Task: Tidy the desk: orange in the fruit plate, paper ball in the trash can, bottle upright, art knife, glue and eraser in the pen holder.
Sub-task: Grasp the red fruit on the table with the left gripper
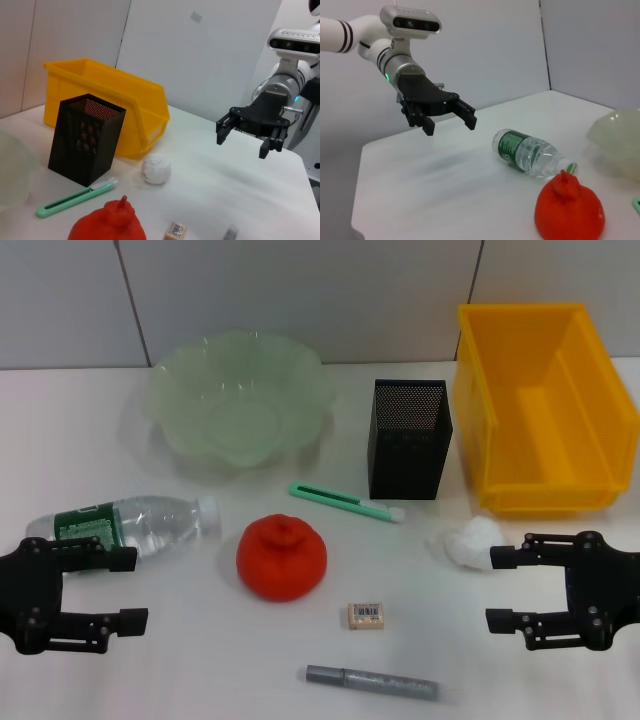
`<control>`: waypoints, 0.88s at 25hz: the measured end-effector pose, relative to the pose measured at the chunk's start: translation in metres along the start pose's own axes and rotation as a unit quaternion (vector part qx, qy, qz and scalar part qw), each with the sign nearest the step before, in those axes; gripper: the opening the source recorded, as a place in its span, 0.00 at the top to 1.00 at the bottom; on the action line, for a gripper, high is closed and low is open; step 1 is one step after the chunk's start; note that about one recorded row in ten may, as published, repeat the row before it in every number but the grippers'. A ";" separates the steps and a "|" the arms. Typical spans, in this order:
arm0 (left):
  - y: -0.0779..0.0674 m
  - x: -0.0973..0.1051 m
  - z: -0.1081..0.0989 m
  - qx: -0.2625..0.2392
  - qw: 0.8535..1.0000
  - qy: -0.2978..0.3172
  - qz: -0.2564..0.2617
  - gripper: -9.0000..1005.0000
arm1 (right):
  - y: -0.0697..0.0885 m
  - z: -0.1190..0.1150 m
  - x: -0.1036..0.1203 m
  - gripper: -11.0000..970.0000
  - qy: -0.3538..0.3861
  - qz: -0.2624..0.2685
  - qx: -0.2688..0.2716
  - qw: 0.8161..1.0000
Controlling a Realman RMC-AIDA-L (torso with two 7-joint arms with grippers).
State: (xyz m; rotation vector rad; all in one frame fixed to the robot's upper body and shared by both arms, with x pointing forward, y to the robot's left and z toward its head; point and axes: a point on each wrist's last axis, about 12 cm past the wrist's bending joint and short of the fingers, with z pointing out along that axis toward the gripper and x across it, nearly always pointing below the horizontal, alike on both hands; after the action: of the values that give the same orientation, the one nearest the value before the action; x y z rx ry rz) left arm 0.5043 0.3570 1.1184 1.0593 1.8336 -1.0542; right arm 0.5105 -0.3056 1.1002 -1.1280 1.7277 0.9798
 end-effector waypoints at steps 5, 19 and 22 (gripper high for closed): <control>0.001 -0.001 0.000 -0.001 1.000 -0.001 0.001 0.17 | 0.000 0.001 0.000 0.22 -0.002 0.001 -0.001 1.000; 0.000 -0.002 0.001 0.001 1.000 -0.005 -0.007 0.17 | -0.002 0.005 -0.001 0.22 -0.005 0.000 0.001 1.000; 0.000 -0.005 0.001 0.002 1.000 -0.016 -0.002 0.17 | 0.001 0.003 0.003 0.22 -0.005 0.007 0.006 1.000</control>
State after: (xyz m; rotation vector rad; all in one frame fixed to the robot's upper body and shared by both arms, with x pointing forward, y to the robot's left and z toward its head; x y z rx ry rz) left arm 0.5065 0.3546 1.1221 1.0352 1.8102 -1.0722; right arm 0.5098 -0.3040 1.0965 -1.1028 1.7334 0.9822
